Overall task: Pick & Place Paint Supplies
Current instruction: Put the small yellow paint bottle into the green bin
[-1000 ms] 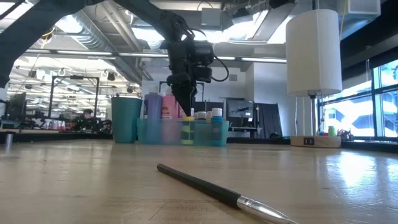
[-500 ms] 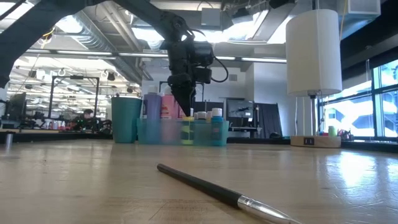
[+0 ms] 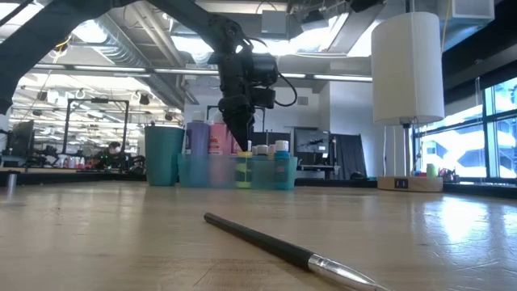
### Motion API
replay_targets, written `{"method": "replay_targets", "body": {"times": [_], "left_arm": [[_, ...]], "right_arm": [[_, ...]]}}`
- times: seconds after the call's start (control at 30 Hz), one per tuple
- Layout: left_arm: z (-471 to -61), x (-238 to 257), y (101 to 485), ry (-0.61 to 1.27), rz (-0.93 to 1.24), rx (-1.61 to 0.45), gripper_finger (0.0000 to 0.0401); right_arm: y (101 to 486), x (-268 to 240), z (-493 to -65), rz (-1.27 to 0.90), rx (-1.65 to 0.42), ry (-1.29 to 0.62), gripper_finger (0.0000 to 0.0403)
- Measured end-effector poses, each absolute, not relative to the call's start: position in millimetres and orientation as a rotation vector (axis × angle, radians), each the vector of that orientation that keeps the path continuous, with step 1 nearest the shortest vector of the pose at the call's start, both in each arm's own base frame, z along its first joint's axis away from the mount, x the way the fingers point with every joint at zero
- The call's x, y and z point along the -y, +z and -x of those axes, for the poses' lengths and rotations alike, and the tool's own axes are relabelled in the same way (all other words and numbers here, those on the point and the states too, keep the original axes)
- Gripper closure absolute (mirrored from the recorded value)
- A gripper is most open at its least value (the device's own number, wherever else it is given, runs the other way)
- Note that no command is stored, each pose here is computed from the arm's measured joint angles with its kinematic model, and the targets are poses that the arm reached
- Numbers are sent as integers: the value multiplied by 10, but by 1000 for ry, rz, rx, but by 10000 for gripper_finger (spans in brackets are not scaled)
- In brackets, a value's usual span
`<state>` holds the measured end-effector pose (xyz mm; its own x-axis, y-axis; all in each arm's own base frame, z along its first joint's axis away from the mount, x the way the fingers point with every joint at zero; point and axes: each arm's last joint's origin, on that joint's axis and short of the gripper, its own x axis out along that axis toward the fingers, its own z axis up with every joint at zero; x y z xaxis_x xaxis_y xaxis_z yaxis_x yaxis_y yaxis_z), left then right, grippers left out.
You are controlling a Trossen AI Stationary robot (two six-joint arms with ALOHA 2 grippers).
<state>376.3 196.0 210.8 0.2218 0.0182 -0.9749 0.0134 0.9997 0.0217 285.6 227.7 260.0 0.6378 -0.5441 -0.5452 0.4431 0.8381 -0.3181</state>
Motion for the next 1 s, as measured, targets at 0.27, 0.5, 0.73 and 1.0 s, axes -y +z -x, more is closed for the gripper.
{"method": "replay_targets", "body": {"times": [0.27,0.5,0.73,1.0], "left_arm": [[-3759,-1959,2105,-2,-35,-1352,227],[-3746,-1947,2056,-6,-55,-1393,187],[-3773,-1909,2041,17,-42,-1397,178],[-3779,-1910,2060,23,-49,-1388,178]], "right_arm": [[2599,-2276,-2854,163,-676,-567,161],[2599,-2276,-2854,163,-676,-567,161],[2596,-2279,-2852,156,-688,-559,161],[2596,-2279,-2852,156,-688,-559,161]]}}
